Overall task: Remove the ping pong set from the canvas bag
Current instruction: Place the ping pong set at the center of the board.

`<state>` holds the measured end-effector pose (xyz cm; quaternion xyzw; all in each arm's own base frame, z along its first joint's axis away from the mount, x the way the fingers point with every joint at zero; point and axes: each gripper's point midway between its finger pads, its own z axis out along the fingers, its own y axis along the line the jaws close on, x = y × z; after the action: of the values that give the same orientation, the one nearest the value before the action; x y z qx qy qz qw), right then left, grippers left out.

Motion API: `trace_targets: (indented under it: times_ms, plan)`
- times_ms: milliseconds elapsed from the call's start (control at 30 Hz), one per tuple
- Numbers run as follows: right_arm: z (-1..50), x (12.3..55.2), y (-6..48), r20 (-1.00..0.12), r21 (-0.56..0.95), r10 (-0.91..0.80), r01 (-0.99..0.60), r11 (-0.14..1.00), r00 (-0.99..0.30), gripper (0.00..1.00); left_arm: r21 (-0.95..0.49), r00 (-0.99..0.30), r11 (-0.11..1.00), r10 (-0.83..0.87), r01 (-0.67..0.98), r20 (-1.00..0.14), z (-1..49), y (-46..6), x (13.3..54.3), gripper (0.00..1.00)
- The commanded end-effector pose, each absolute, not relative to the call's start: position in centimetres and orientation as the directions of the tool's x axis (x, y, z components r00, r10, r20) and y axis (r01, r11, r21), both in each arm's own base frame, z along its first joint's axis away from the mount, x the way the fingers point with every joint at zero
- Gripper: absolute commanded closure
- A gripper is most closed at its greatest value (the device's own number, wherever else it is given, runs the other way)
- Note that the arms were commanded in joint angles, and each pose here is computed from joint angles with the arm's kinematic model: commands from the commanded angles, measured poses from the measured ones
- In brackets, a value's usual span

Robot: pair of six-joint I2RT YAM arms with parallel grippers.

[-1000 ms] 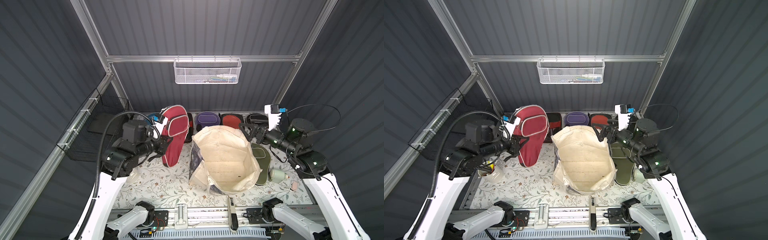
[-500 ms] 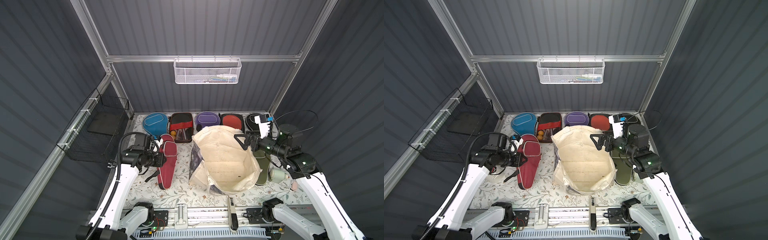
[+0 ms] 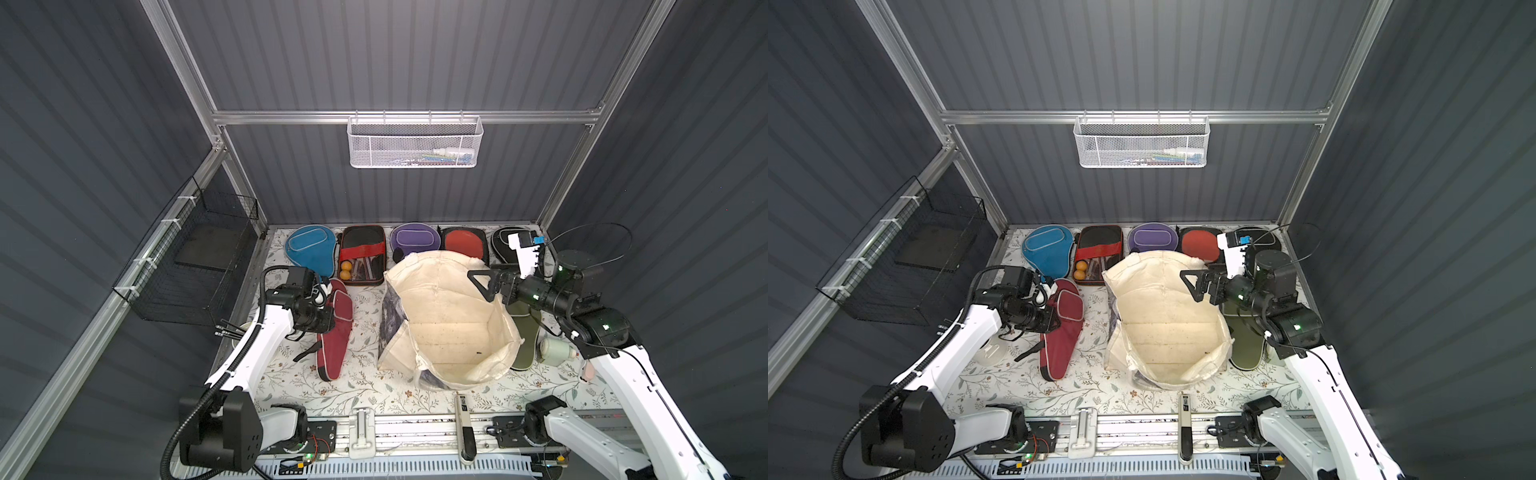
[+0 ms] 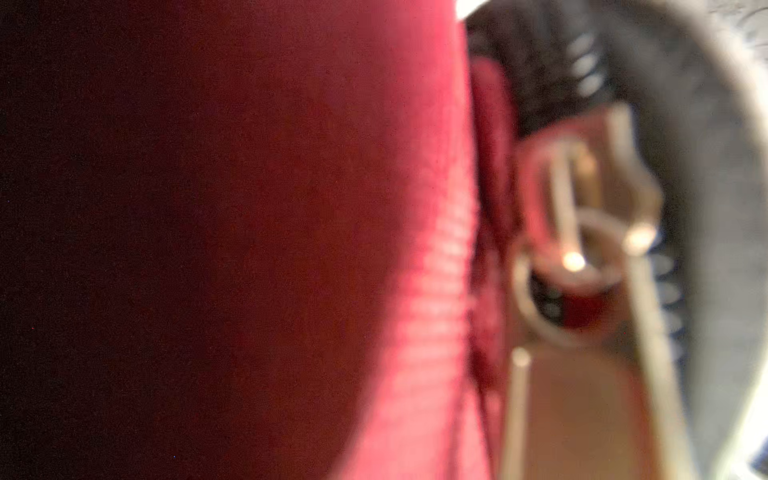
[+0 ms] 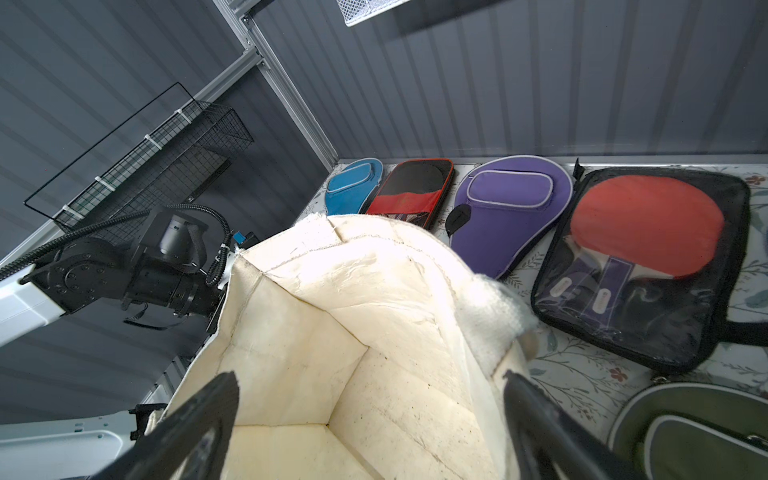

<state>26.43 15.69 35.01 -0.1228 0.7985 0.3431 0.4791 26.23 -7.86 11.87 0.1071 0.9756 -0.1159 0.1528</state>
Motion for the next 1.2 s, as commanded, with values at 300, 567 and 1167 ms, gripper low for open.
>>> trace_targets:
  times_ms: [300, 567, 1167]
  plan:
    - [35.4, 26.8, 15.5, -0.855, 0.421, 0.127, -0.53, 0.737, -0.502, 0.01, -0.019, -0.942, 0.983, 0.167, 0.18, -0.29, 12.2, -4.8, 27.9, 0.58]
    - [35.4, 26.8, 15.4, -0.851, 0.421, 0.123, -0.523, 0.741, -0.511, 0.01, 0.08, -0.967, 0.987, 0.156, 0.142, -0.2, 11.0, -2.9, 27.7, 0.4]
    - [34.3, 26.7, 14.5, -0.827, 0.415, 0.105, -0.473, 0.777, -0.552, 0.01, 0.138, -0.969, 0.982, 0.153, 0.128, -0.194, 12.0, -1.9, 27.8, 0.02]
